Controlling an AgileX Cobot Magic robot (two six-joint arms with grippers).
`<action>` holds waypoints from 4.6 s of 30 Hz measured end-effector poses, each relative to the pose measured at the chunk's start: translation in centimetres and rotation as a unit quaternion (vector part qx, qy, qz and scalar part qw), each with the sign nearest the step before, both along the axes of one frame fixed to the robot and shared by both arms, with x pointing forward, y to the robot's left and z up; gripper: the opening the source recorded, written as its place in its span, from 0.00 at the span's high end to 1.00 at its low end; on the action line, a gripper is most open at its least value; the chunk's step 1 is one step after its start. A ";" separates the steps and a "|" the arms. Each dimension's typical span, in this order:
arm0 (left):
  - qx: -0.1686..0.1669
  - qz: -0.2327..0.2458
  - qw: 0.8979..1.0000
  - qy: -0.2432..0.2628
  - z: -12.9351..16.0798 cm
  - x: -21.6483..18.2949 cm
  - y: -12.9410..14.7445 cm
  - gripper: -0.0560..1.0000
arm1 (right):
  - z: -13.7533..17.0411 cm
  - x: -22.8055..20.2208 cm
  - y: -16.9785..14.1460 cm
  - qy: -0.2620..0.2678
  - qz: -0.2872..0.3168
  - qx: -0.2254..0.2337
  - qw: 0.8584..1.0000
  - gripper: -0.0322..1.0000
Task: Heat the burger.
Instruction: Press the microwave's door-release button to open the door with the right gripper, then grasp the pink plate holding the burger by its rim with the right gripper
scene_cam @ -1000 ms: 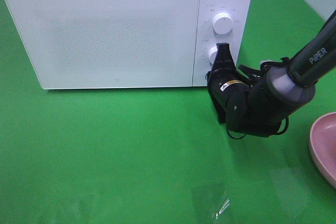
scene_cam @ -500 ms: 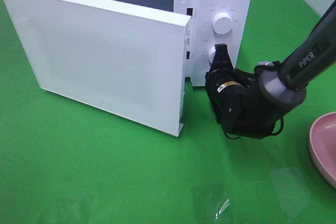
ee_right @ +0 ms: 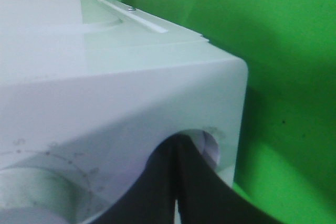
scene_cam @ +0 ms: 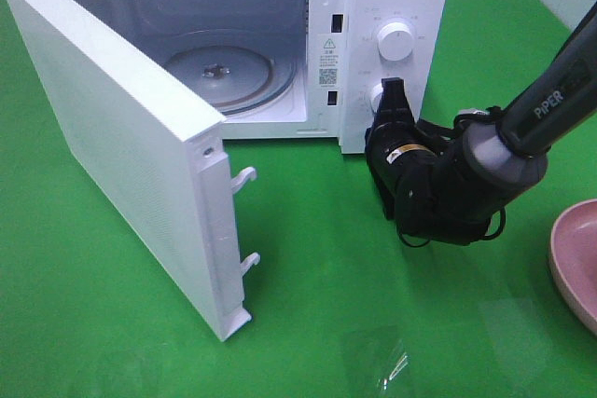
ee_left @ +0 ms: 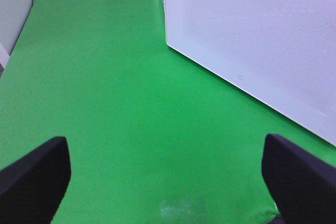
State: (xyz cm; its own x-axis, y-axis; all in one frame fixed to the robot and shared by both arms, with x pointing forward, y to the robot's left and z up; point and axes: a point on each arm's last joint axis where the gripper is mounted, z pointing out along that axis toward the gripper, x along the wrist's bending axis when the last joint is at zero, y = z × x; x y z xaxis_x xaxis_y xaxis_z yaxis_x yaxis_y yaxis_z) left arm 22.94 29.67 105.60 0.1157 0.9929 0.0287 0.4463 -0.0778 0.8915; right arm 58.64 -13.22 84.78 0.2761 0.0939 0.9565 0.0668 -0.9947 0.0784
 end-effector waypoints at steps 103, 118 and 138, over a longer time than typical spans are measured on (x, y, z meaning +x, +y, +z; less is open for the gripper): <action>0.000 0.000 1.000 0.000 0.0 0.0 0.0 0.09 | 16.0 -13.6 -3.6 0.167 0.575 -0.556 0.576 0.75; 0.000 0.000 1.000 0.000 0.0 0.0 0.0 0.09 | 17.0 -14.8 -5.3 0.219 0.584 -0.589 0.515 0.03; 0.000 0.000 1.000 0.000 0.0 0.0 0.0 0.09 | 17.0 -12.6 -11.0 0.293 0.523 -0.577 0.555 0.22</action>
